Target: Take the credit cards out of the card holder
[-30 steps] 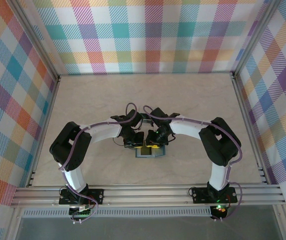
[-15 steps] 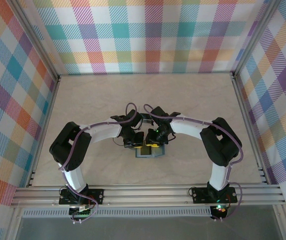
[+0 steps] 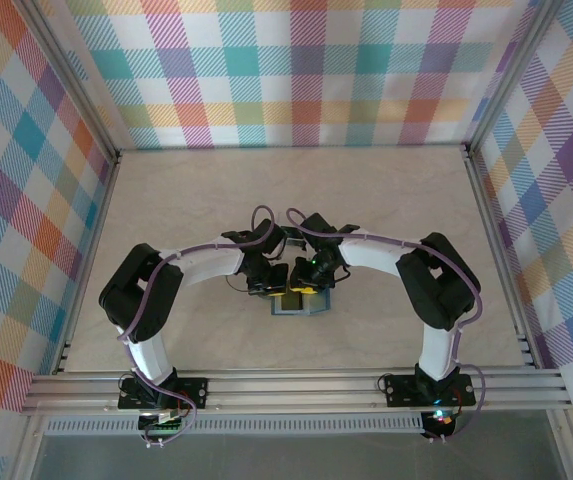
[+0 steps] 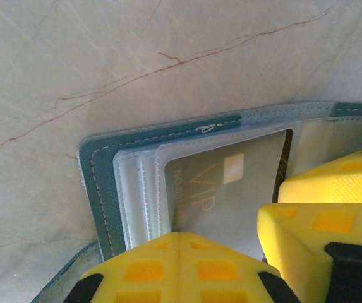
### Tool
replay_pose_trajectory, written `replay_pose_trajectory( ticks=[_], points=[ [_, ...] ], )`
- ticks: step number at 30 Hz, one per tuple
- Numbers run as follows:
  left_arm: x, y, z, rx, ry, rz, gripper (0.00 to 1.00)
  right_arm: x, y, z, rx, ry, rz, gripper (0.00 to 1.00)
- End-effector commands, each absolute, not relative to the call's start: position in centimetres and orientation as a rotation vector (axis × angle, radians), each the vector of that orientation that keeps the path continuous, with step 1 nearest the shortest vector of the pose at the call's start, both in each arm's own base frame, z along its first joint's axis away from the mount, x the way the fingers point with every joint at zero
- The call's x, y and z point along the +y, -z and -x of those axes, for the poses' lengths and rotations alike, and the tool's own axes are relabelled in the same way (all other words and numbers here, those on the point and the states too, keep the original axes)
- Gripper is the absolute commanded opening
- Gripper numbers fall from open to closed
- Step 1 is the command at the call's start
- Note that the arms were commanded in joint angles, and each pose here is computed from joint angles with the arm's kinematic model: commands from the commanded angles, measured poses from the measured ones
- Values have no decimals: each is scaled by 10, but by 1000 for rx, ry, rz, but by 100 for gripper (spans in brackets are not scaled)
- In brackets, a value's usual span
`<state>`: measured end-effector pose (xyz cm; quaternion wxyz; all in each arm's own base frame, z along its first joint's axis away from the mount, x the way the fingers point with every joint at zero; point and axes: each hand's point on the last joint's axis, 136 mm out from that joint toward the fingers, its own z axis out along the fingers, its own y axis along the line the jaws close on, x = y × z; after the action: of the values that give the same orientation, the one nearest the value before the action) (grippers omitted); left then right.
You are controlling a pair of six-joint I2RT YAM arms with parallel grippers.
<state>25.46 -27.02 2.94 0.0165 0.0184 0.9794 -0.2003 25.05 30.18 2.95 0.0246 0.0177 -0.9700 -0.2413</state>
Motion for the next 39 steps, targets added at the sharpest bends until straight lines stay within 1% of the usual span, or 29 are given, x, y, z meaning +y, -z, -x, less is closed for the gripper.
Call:
replay_pose_trajectory(
  ticks=[1, 5, 14, 24, 31, 34, 39],
  points=[
    [-257, -24, -241, 3096, 511, -54, 0, 292, -21, -254, -3022, 667, -34, 27],
    [-254, -25, -241, 3090, 486, -50, 0, 281, -21, -252, -3042, 579, -26, 27],
    [-251, -25, -241, 3091, 468, -43, 0, 275, -29, -249, -3041, 531, -28, 26],
    [-262, -39, -244, 3069, 534, -64, 0, 295, -57, -255, -3039, 760, -35, 29],
    [-278, -54, -243, 3064, 613, -118, 0, 288, -54, -256, -3007, 815, 17, 29],
    [-290, -55, -239, 3077, 647, -163, 0, 287, -51, -255, -2992, 833, 16, 29],
    [-296, -46, -234, 3104, 610, -207, 0, 285, -43, -252, -2963, 852, 18, 29]
  ],
)
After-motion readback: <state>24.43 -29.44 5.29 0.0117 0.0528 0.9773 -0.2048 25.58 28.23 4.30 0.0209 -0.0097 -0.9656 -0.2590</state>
